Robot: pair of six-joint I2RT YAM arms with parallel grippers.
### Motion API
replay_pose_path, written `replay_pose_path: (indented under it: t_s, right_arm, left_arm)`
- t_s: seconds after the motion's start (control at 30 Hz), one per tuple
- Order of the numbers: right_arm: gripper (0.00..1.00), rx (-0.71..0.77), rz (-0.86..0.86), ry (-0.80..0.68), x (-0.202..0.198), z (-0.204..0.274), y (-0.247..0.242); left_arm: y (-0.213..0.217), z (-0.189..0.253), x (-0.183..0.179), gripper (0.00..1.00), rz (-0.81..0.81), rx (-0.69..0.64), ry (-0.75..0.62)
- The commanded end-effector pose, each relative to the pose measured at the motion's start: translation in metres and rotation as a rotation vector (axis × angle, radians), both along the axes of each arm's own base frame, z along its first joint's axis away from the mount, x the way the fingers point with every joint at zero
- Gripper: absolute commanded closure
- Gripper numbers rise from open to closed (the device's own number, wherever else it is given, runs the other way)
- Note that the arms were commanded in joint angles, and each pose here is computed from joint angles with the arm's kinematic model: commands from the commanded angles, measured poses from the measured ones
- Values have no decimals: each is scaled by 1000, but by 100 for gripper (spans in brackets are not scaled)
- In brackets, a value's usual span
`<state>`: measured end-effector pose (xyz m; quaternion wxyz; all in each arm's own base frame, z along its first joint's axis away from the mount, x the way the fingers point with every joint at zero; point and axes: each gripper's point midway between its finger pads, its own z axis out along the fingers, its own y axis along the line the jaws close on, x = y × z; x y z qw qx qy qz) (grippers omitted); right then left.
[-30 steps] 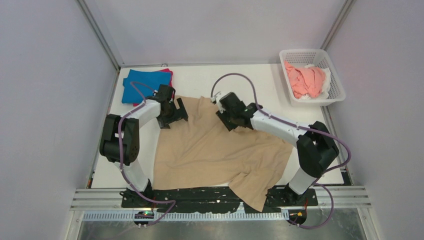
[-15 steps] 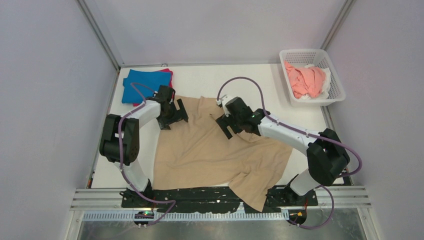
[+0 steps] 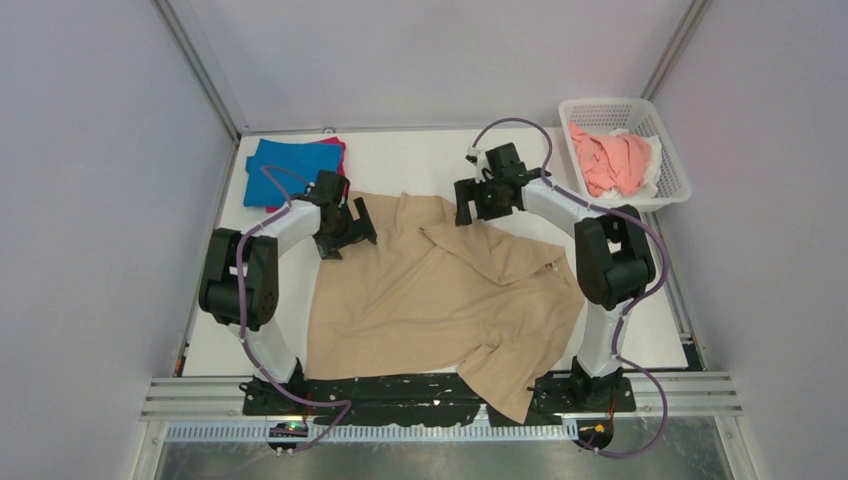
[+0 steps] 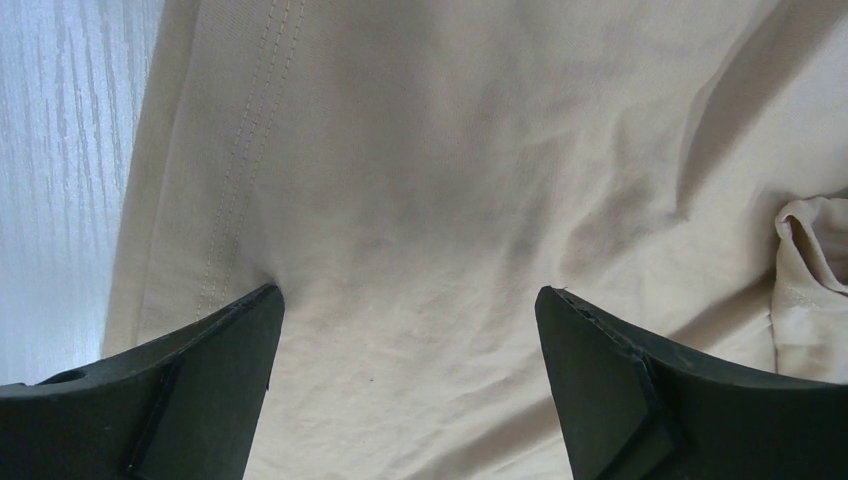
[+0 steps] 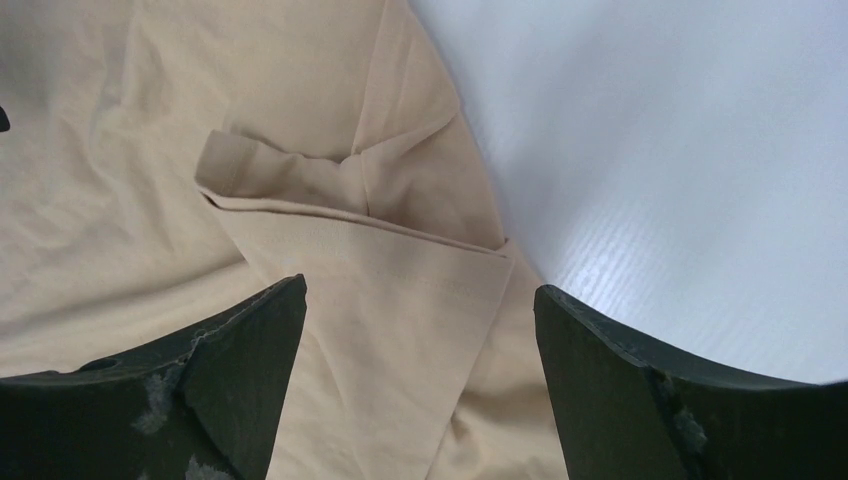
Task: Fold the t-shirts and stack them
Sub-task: Flatten out the tshirt
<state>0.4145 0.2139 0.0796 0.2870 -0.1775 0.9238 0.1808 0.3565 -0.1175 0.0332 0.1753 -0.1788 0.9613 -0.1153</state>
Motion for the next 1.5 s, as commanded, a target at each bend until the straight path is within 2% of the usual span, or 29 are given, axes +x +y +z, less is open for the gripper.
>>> replay_pose_path:
  t_s: [0.0,0.3,0.47,0.87,1.0,1.2,1.27,1.37,1.43,1.47]
  right_arm:
    - [16,83,-26,110,-10,-3,6]
    - [19,77,-54,196,-35,-31,-1]
    - [22,165,-9,160,-33,-17,13]
    - [22,181,-24,73,-24,12,13]
    - [26,172,-33,77,-24,8,12]
    - [50,139,-30,98,-23,-4,11]
    - [61,111,-50,106,-21,-11,7]
    - [84,46,-78,96,-13,-17,-3]
    - [93,-17,-108,58,-2,-15,-13]
    - [93,-63,-126,28,5,-14,-21]
  left_arm:
    - [-2,8,9,1,-4,-20,-38]
    - [0,9,9,1,3,-7,-40]
    - [0,8,9,1,2,-8,-38]
    - [1,7,9,1,6,2,-33]
    - [1,6,9,1,6,2,-29]
    - [1,7,11,1,6,2,-28]
    - [1,7,11,1,7,4,-29]
    - [1,8,11,1,4,5,-30]
    - [2,9,12,1,9,10,-33]
    - [3,9,13,1,10,12,-33]
